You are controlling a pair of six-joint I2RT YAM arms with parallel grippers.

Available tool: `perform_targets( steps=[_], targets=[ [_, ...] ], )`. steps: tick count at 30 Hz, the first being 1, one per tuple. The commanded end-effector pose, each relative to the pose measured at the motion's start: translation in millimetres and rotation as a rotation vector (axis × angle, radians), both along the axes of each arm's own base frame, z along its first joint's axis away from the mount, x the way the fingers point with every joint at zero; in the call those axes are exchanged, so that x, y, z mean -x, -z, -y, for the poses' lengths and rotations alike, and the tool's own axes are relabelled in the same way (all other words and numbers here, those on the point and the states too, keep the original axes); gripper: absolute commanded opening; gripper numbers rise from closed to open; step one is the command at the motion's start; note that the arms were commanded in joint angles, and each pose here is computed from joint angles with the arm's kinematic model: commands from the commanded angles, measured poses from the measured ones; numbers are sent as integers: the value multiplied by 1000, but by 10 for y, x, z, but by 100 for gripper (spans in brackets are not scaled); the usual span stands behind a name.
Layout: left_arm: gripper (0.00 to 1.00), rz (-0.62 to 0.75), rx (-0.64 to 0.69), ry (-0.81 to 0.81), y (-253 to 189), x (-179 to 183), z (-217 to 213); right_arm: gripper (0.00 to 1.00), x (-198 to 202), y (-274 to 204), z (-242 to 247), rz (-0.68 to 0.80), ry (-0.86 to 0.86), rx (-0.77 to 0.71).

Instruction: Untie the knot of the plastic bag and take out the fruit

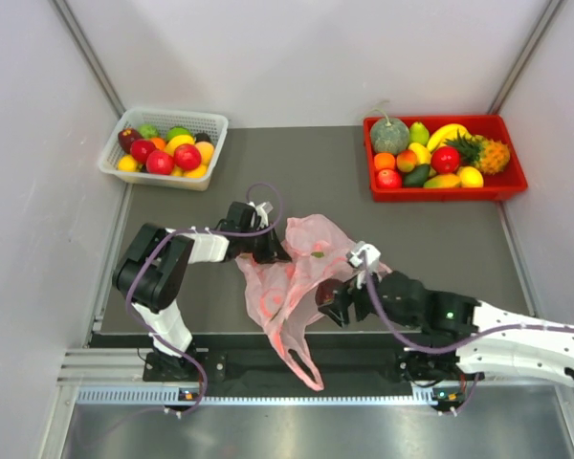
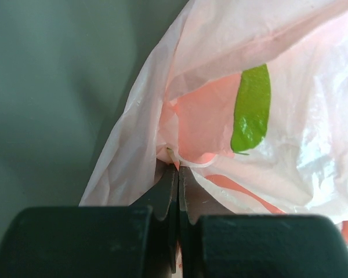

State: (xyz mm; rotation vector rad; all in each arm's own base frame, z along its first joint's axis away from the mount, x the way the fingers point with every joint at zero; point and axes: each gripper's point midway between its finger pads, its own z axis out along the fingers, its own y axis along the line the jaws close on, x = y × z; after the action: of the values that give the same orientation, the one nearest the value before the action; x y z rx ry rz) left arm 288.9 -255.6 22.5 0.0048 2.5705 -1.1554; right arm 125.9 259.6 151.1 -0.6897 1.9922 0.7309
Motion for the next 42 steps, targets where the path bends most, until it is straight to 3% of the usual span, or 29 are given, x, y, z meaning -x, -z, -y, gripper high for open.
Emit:
perform_targets(
  steps=[1, 3, 7, 11, 15, 23, 27, 32, 42],
  targets=[
    [0, 15, -28, 4, -17, -36, -11, 0, 236, -417, 88, -1, -115, -101],
    [0, 28, -26, 5, -60, -57, -4, 0, 189, -719, 172, 80, -98, -174],
    [0, 48, -14, 2, -173, -103, 17, 0, -220, -1239, 413, 227, 129, -214],
    [0, 71, -10, 1, -298, -118, 16, 0, -817, -1331, 587, 269, 405, -92],
    [0, 101, -26, -7, -396, -117, -27, 0, -1606, -1203, 990, 150, 667, -63],
    [0, 174, -6, 0, -713, -81, -51, 0, -2881, -1153, 2537, 89, 1210, -156],
    [0, 197, 27, 9, -836, -57, -26, 0, -3156, -1209, 3450, 94, 1492, -215],
    [0, 204, 49, 21, -860, -40, 0, 0, -3495, -864, 3907, 5, 1622, -103],
    [0, 145, 73, 38, -749, -19, 61, 0, -3851, -677, 4584, 40, 1824, -1]
  ],
)
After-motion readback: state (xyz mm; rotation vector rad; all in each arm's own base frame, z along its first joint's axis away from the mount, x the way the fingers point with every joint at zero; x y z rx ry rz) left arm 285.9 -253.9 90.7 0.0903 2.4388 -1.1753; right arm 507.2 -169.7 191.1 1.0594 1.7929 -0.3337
